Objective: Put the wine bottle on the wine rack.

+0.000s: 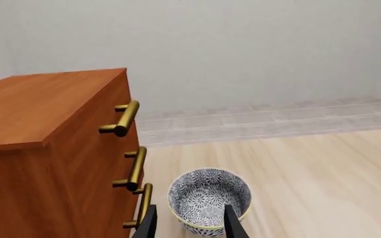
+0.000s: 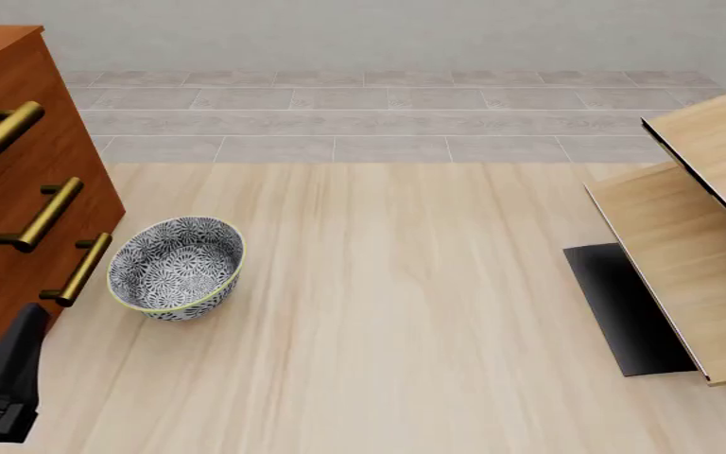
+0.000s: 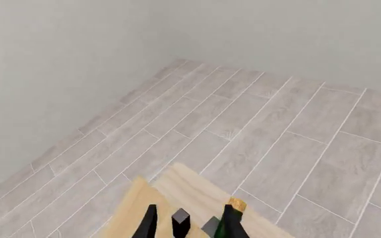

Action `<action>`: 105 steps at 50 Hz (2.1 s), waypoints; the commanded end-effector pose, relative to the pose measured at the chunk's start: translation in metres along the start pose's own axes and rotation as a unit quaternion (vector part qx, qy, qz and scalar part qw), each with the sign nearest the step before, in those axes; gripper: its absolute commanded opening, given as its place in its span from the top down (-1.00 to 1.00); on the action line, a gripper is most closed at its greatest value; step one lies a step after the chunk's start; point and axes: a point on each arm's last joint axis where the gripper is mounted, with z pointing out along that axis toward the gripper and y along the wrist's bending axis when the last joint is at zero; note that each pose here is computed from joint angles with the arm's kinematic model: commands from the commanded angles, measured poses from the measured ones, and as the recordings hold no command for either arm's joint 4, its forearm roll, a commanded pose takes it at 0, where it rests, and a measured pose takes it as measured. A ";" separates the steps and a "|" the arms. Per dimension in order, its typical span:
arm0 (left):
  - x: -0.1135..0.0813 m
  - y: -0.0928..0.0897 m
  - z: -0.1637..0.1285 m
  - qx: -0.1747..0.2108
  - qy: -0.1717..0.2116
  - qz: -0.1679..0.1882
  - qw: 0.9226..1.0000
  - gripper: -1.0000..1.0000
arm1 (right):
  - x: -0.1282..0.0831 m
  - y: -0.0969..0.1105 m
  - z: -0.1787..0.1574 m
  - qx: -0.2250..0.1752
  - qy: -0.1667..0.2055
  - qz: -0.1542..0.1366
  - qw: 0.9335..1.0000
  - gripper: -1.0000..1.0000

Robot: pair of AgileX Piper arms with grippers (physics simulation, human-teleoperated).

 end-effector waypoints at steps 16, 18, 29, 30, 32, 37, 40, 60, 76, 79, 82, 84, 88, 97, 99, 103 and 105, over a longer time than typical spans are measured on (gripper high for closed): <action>-0.004 0.000 0.000 0.002 -0.003 0.003 1.000 -1.00 | -0.012 0.042 -0.076 -0.109 -0.013 -0.017 0.994 -1.00; -0.004 0.000 0.000 0.001 -0.003 0.003 1.000 -1.00 | -0.013 0.043 -0.079 -0.113 -0.014 -0.019 0.993 -1.00; -0.006 0.000 0.000 0.002 -0.004 0.003 1.000 -1.00 | -0.007 0.049 -0.099 -0.148 -0.005 -0.027 0.989 -1.00; -0.006 0.000 0.000 0.002 -0.005 0.003 1.000 -1.00 | -0.007 0.049 -0.102 -0.151 -0.004 -0.028 0.988 -1.00; -0.007 0.000 -0.001 0.001 -0.005 0.003 1.000 -1.00 | -0.006 0.050 -0.108 -0.162 -0.003 -0.032 0.986 -1.00; -0.008 0.000 -0.001 0.002 -0.005 0.003 1.000 -1.00 | -0.001 0.051 -0.119 -0.180 0.003 -0.033 0.983 -1.00; -0.008 0.000 -0.001 0.002 -0.006 0.003 1.000 -1.00 | 0.003 0.051 -0.126 -0.192 0.006 -0.039 0.981 -1.00; -0.011 0.000 -0.001 0.004 -0.008 0.006 1.000 -1.00 | 0.022 0.039 -0.173 -0.265 0.018 -0.051 0.963 -1.00; -0.011 0.000 -0.001 0.007 -0.008 0.006 1.000 -1.00 | 0.022 0.019 -0.216 -0.324 0.018 -0.061 0.944 -1.00; -0.012 0.000 -0.001 0.007 -0.008 0.006 1.000 -1.00 | 0.021 0.014 -0.223 -0.334 0.018 -0.064 0.940 -1.00; -0.013 0.000 -0.001 0.007 -0.008 0.007 1.000 -1.00 | 0.020 0.009 -0.230 -0.343 0.017 -0.069 0.937 -1.00; -0.012 0.000 -0.001 0.007 -0.008 0.007 1.000 -1.00 | 0.021 0.007 -0.232 -0.346 0.017 -0.070 0.936 -1.00; -0.013 0.000 -0.001 0.008 -0.009 0.007 1.000 -1.00 | 0.021 0.001 -0.239 -0.356 0.019 -0.068 0.932 -1.00; -0.016 0.000 -0.002 0.009 -0.010 0.009 1.000 -1.00 | 0.023 -0.014 -0.254 -0.377 0.022 -0.059 0.924 -1.00; -0.017 0.000 -0.002 0.009 -0.011 0.009 1.000 -1.00 | 0.025 -0.019 -0.257 -0.384 0.022 -0.058 0.921 -1.00; -0.019 0.000 -0.002 0.010 -0.013 0.011 1.000 -1.00 | 0.031 -0.027 -0.261 -0.395 0.024 -0.059 0.916 -1.00; -0.020 0.000 -0.002 0.011 -0.014 0.011 1.000 -1.00 | 0.035 -0.030 -0.262 -0.399 0.025 -0.059 0.915 -1.00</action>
